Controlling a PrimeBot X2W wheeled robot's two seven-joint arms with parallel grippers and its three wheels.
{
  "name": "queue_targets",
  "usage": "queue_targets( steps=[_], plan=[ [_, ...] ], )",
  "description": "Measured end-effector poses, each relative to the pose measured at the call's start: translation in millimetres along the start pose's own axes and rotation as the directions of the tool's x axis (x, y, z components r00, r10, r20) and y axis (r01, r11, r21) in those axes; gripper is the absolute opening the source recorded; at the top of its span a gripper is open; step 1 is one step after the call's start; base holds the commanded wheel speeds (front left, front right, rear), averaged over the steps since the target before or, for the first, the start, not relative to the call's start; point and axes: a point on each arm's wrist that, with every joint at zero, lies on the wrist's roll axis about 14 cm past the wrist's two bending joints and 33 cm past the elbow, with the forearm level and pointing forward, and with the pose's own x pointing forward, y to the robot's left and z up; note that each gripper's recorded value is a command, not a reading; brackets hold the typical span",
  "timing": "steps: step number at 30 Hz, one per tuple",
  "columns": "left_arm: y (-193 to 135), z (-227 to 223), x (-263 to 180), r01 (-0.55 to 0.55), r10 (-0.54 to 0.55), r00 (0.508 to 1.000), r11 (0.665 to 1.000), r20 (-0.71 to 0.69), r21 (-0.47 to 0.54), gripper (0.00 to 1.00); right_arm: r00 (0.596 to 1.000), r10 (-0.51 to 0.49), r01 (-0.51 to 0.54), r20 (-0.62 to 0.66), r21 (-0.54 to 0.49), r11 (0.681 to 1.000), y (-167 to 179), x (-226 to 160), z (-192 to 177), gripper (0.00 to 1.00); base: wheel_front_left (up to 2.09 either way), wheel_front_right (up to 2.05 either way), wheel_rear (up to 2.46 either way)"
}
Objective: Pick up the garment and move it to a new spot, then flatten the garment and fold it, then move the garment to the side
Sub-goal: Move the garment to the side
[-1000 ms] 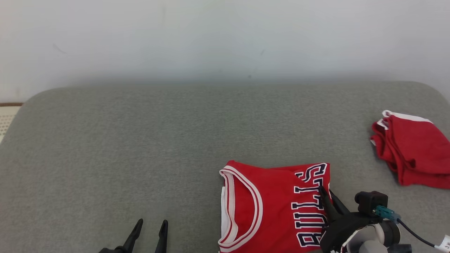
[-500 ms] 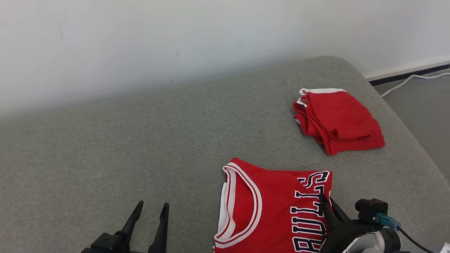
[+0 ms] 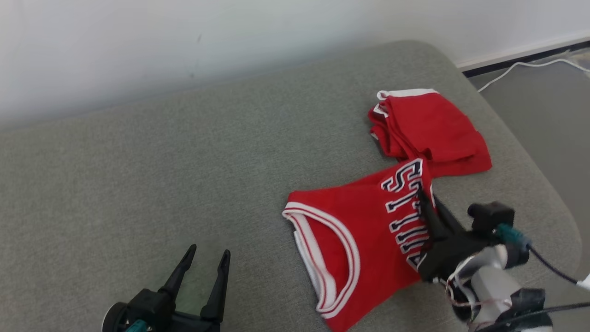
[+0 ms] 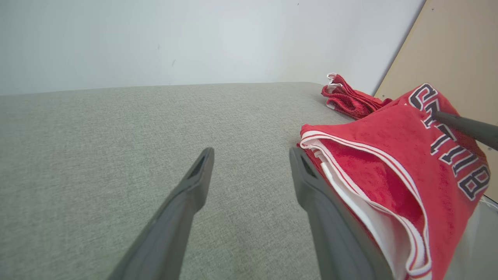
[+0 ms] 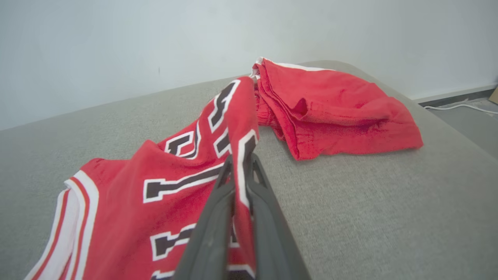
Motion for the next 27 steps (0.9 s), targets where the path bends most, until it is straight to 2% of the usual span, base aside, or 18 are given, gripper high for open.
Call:
queue_targets(
  steps=[6, 13, 17, 23, 24, 25, 27],
  plan=[
    [22, -11, -5, -0.044, 0.044, 0.999, 0.999, -0.025, -0.003, 1.00, 0.992, -0.015, 0.031, 0.125, -0.125, 0.992, -25, 48, 63, 0.00, 0.00, 0.00, 0.00],
    [46, -18, -16, -0.106, 0.106, 0.993, 0.994, -0.045, 0.009, 1.00, 0.976, -0.074, 0.119, 0.205, -0.214, 0.970, -63, 80, 109, 0.00, 0.00, 0.00, 0.00],
    [56, -22, -22, -0.129, 0.130, 0.990, 0.992, -0.056, 0.010, 1.00, 0.967, -0.156, 0.204, 0.203, -0.244, 0.948, -99, 87, 117, 0.00, 0.00, 0.00, 0.00],
    [71, -26, -25, -0.162, 0.163, 0.985, 0.986, -0.062, 0.024, 1.00, 0.947, -0.284, 0.316, 0.150, -0.270, 0.909, -143, 92, 104, 0.00, 0.00, 0.00, 0.00],
    [74, -27, -27, -0.169, 0.170, 0.983, 0.985, -0.067, 0.028, 1.00, 0.944, -0.293, 0.325, 0.149, -0.287, 0.901, -146, 94, 104, 0.32, 0.00, 0.00, 0.00],
    [76, -29, -28, -0.172, 0.174, 0.982, 0.985, -0.072, 0.030, 1.00, 0.939, -0.308, 0.340, 0.153, -0.289, 0.895, -150, 95, 105, 0.98, 0.00, 0.00, 0.00],
    [81, -30, -28, -0.183, 0.185, 0.980, 0.983, -0.072, 0.032, 1.00, 0.931, -0.326, 0.363, 0.166, -0.297, 0.883, -154, 99, 107, 1.00, 0.00, 0.00, 0.00]
  ],
)
